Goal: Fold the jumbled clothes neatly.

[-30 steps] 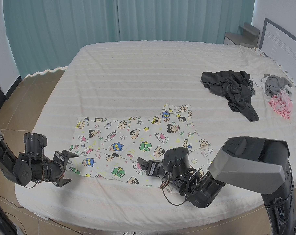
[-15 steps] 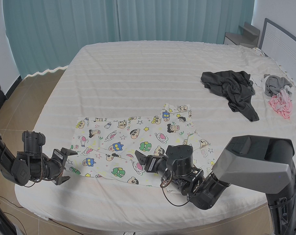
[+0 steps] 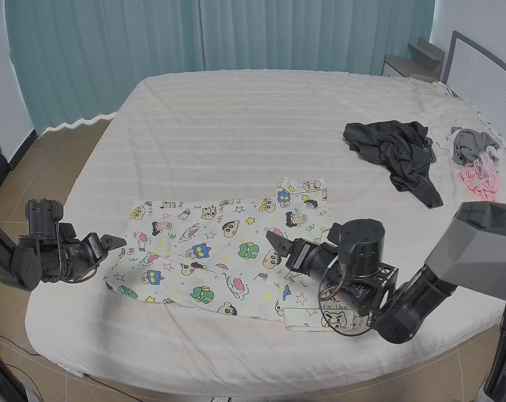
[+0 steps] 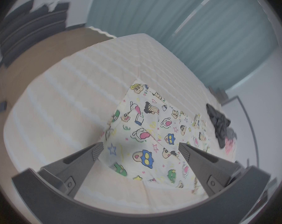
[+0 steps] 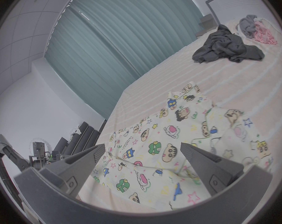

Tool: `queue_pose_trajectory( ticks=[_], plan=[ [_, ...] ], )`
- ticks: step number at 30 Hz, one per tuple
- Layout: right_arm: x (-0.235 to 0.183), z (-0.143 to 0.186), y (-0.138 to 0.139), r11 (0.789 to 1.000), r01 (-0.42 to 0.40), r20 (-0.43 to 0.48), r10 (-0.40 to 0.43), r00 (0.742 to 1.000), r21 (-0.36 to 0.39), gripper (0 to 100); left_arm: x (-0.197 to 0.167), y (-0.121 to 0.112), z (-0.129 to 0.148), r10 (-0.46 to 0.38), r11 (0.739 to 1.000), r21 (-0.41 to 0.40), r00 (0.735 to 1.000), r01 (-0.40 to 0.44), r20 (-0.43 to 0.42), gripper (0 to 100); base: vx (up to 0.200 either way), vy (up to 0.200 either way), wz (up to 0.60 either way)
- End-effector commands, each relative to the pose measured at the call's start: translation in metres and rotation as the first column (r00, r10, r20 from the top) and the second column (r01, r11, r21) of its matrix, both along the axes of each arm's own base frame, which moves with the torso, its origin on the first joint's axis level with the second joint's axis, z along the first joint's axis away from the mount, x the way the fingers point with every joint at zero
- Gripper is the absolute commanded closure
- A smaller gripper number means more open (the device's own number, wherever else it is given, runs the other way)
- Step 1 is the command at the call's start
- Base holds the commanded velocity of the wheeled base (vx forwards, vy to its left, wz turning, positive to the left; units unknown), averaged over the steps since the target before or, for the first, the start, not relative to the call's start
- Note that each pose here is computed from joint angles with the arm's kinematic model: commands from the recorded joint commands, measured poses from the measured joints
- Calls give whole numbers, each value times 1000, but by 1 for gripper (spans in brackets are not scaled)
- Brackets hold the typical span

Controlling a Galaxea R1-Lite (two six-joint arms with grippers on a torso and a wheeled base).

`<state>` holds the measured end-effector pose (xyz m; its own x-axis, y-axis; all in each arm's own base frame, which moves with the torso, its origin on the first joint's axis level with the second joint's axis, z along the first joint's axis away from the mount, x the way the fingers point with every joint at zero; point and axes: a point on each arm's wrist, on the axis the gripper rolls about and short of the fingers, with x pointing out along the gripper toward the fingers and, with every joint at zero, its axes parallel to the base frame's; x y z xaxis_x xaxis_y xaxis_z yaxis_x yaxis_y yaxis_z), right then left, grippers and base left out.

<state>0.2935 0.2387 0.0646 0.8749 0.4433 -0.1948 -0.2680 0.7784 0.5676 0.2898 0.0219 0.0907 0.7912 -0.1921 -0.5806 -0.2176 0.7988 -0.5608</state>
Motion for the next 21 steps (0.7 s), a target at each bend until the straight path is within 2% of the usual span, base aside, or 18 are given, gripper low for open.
queue_pose_trajectory(
  ticks=[1,3,6,8,9,12,21],
  plan=[
    [-33,31,-56,997,66,-22,-65,998,35,0,45,29,4,-180,970,167,984,178,-5,0,0,0,0],
    [-42,30,-65,996,74,-48,-72,996,43,0,58,29,-2,-252,951,172,966,258,-53,0,0,0,0],
    [-52,31,-71,993,60,-83,-52,995,100,0,78,31,-20,-338,913,206,935,353,-103,0,0,0,0],
    [-55,30,-72,993,42,-94,-32,995,107,0,84,32,-31,-365,895,228,923,383,-118,0,0,0,0],
    [-57,29,-73,994,26,-99,-15,995,108,0,87,33,-41,-396,876,241,909,417,-133,0,0,0,0],
    [-60,26,-72,995,-1,-110,13,994,104,0,92,33,-55,-445,850,242,884,467,-143,0,0,0,0],
    [-67,15,-69,997,-27,-145,37,989,68,0,101,30,-62,-510,834,188,855,519,-96,0,0,0,0]
  ],
)
